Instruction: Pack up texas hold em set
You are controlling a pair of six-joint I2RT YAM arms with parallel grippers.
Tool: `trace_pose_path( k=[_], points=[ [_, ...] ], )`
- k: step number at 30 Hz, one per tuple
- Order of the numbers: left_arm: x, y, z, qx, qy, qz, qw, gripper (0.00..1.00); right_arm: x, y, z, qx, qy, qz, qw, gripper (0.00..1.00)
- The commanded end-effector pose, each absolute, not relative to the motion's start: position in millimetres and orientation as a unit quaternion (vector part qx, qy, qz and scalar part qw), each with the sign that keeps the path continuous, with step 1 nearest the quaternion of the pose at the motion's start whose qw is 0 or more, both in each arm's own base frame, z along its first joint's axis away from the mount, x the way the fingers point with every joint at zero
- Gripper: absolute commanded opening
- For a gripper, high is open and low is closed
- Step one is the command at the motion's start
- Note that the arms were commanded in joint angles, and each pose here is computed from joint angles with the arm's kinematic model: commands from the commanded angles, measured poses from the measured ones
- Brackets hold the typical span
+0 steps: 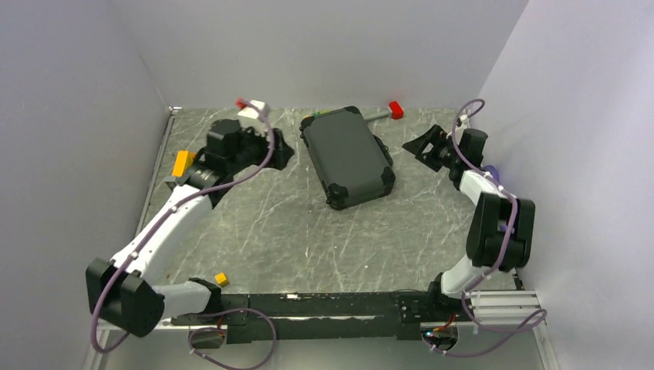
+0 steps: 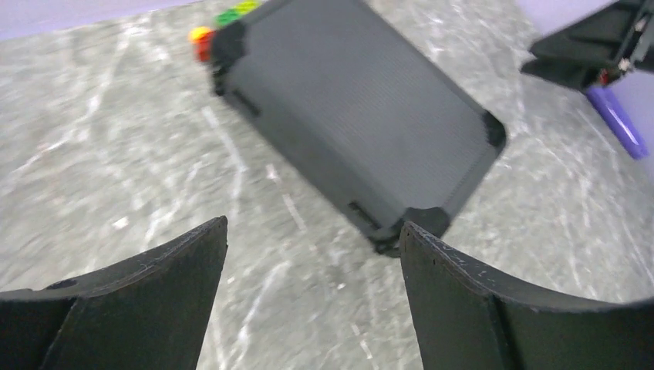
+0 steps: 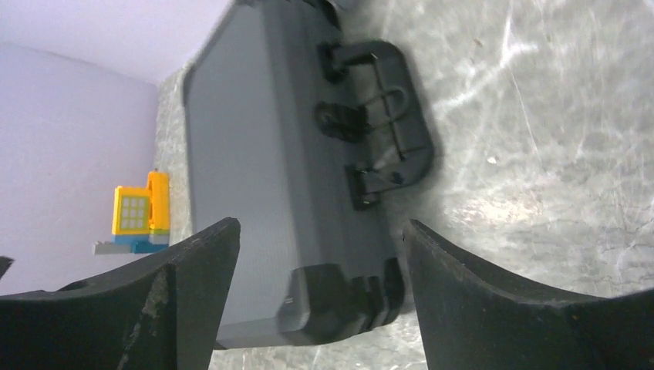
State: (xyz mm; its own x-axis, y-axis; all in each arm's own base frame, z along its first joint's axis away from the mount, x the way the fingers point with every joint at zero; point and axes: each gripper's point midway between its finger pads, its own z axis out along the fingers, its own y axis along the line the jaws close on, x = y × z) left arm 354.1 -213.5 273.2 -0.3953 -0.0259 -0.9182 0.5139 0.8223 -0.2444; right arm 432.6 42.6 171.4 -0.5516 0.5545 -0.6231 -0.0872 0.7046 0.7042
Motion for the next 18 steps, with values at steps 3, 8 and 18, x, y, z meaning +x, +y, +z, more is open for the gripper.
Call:
trace_pose_path(
  k=[3,8,18],
  points=[
    [340,-138,262,0.119,0.813,-0.191,0.537,0.87,443,64,161,0.114,0.776,0.45,0.427,0.81],
    [338,-107,254,0.1,0.814,-0.149,0.552,0.88,424,92,138,0.094,0.783,0.47,0.396,0.81],
    [342,-93,239,0.088,0.819,-0.129,0.552,0.88,399,139,112,0.04,0.798,0.491,0.346,0.77]
  ],
)
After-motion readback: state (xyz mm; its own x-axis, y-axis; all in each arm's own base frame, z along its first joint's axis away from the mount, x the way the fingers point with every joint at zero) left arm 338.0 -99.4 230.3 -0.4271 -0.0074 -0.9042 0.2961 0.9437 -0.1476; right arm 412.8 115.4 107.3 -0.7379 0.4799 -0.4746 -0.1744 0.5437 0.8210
